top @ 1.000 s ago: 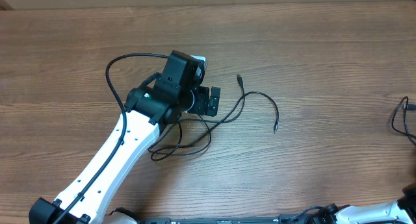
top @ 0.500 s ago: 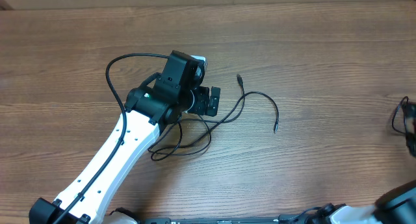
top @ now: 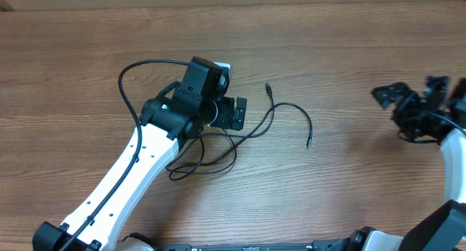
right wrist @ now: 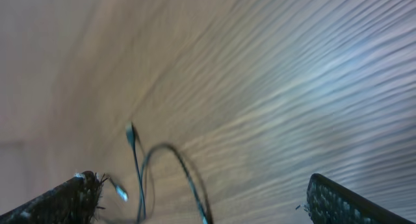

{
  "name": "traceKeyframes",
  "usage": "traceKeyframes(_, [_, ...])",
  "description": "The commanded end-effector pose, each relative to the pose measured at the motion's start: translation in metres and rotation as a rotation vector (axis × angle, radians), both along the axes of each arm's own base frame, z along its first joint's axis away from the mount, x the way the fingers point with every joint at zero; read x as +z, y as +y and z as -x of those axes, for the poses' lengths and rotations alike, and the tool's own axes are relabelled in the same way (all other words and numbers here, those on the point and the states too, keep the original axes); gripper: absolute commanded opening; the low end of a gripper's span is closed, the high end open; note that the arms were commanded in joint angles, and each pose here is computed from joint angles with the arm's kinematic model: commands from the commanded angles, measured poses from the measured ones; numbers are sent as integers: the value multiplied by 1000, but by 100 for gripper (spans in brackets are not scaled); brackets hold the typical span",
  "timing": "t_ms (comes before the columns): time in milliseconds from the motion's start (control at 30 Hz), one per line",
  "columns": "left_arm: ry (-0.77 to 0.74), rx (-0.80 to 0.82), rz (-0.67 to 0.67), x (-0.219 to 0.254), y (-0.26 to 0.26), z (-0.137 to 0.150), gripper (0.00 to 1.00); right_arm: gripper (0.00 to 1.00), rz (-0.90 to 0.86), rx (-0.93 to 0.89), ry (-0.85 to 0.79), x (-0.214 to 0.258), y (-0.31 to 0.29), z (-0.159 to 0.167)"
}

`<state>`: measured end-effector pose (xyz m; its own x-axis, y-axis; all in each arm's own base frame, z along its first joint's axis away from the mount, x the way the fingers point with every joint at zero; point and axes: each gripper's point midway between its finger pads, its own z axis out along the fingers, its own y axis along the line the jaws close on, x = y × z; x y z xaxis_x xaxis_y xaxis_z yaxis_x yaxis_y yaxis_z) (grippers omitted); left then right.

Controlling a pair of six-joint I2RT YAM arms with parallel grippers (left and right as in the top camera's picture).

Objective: Untangle cables

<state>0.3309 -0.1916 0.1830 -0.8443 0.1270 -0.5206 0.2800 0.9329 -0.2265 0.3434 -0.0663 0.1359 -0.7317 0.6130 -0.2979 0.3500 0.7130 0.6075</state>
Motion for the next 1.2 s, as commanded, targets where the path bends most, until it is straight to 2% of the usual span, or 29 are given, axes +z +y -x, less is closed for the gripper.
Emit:
traceKeyframes(0, [-12,3,-3,3,-1,-3,100,100,41,60,20,-2,20,-1])
traceKeyframes(400, [-43,23,-27,5,4,-9,100,100,-8,334,119,-11,132,17])
traceKeyframes(567, [-57,86,-111,1,24,-14,99,100,-44,237,202,-15,153,18])
traceKeyframes(700, [-16,99,-71,-1,38,-16,100,100,-53,235,194,-13,165,15])
traceKeyframes(833, [3,-41,-17,-1,44,-15,100,100,-69,241,208,-12,175,18])
traceKeyframes(1033, [9,43,-31,-3,88,-27,99,100,-109,260,230,-11,198,25])
traceKeyframes(1167, [-3,9,-55,-4,102,-28,100,100,-125,277,235,-9,215,28])
